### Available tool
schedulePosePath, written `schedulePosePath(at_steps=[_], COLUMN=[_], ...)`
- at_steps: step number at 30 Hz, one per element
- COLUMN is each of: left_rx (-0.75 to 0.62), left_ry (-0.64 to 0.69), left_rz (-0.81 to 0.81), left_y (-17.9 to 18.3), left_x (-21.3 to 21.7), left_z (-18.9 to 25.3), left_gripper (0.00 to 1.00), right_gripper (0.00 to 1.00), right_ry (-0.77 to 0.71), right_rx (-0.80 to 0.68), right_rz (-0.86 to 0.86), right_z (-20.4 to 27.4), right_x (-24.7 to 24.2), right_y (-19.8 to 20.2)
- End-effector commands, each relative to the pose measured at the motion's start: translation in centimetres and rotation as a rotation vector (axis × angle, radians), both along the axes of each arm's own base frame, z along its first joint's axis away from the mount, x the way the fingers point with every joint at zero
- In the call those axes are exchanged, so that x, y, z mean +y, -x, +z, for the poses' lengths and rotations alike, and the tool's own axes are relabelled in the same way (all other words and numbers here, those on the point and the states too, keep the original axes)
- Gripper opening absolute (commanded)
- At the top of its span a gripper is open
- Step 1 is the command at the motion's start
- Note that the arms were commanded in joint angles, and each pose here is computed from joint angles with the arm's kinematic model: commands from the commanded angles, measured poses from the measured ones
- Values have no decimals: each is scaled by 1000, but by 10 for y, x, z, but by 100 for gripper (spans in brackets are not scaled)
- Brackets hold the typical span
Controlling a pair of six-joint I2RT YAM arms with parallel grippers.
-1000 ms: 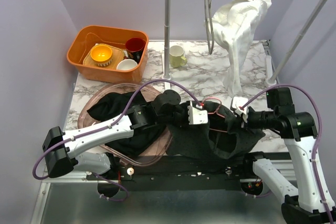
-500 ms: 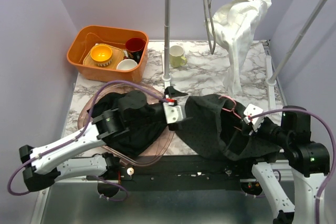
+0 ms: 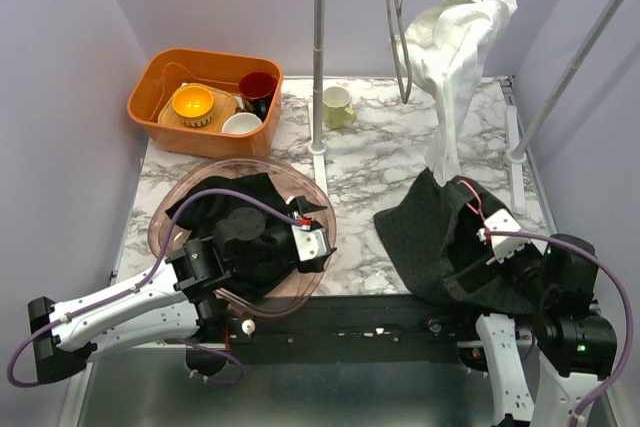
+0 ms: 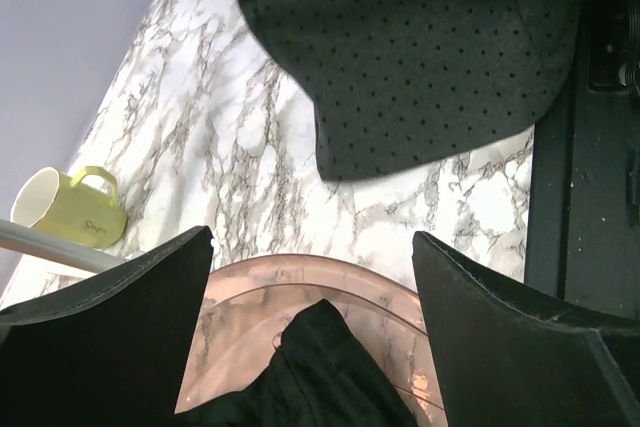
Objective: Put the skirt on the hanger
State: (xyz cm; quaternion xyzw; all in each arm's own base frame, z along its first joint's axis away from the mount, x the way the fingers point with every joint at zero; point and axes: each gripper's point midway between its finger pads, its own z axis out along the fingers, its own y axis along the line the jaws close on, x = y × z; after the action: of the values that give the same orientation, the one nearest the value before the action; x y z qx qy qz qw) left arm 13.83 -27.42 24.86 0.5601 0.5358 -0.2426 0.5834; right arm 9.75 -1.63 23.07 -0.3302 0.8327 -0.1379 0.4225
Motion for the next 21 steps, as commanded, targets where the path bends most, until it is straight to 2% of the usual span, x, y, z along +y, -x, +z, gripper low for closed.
schedulePosePath(at_steps=[1, 6, 12, 16, 19, 21], left_rx=[-13, -11, -15, -13, -11, -10], left_ry=[58, 63, 107, 126, 133, 132], left_rz=[31, 17, -1, -4, 2, 9], left_y=[-3, 1, 8, 10, 9, 8], left_x=[3, 7, 11, 12, 13, 14], left_z=[19, 18, 26, 32, 34, 34], left_gripper=[94, 94, 94, 94, 94, 94], right_gripper=[1, 1, 1, 1, 1, 1], right_ry=[86, 54, -41, -107, -177, -220], right_rx=[-43, -76, -180, -211, -297, -292], right_rz=[-251, -355, -402, -430, -442, -449], right_z=[2, 13, 55, 85, 124, 134], right_x=[-41, -51, -52, -55, -55, -57], right_y=[5, -11, -47, -89, -114, -136])
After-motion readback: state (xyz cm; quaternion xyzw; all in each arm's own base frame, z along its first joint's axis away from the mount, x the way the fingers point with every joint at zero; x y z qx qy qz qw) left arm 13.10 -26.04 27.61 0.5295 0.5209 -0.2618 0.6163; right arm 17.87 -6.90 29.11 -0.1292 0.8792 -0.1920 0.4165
